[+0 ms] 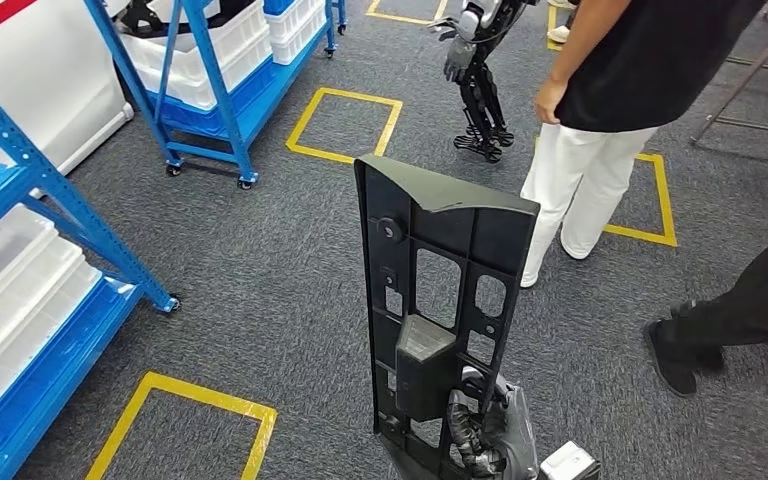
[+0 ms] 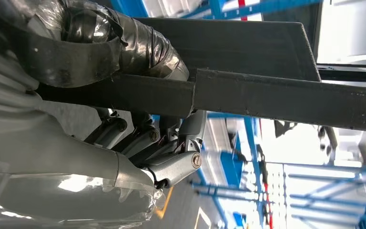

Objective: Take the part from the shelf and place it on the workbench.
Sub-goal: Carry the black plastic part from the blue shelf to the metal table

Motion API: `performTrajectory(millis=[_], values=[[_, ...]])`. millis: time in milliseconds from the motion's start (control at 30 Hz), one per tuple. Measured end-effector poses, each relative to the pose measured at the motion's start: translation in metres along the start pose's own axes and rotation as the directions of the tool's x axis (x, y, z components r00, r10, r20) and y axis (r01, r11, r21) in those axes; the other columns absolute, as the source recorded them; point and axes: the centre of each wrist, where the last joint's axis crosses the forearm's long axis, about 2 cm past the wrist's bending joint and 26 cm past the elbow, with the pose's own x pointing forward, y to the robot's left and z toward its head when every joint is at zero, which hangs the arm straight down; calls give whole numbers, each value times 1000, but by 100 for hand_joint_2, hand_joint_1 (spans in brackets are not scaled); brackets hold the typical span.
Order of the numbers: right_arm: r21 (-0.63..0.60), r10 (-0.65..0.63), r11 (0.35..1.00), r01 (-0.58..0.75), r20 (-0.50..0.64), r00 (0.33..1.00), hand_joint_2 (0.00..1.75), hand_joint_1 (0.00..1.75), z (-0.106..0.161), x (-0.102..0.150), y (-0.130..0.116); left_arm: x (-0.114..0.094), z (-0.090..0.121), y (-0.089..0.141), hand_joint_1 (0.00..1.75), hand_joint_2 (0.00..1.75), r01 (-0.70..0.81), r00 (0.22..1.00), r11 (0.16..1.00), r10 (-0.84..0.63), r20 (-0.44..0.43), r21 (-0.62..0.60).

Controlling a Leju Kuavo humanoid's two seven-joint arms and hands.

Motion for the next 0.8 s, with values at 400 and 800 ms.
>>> performTrajectory(millis=[400,800], values=[[-22,-4,1000,4,17,1000,175,175,-3,2,-2,5,-3,-5,0,175,61,996,997,-57,70,-48],[14,43,999,-43,30,999,175,175,-15,3,-5,31,-18,-41,0,175,208,918,978,-184,353,-31]])
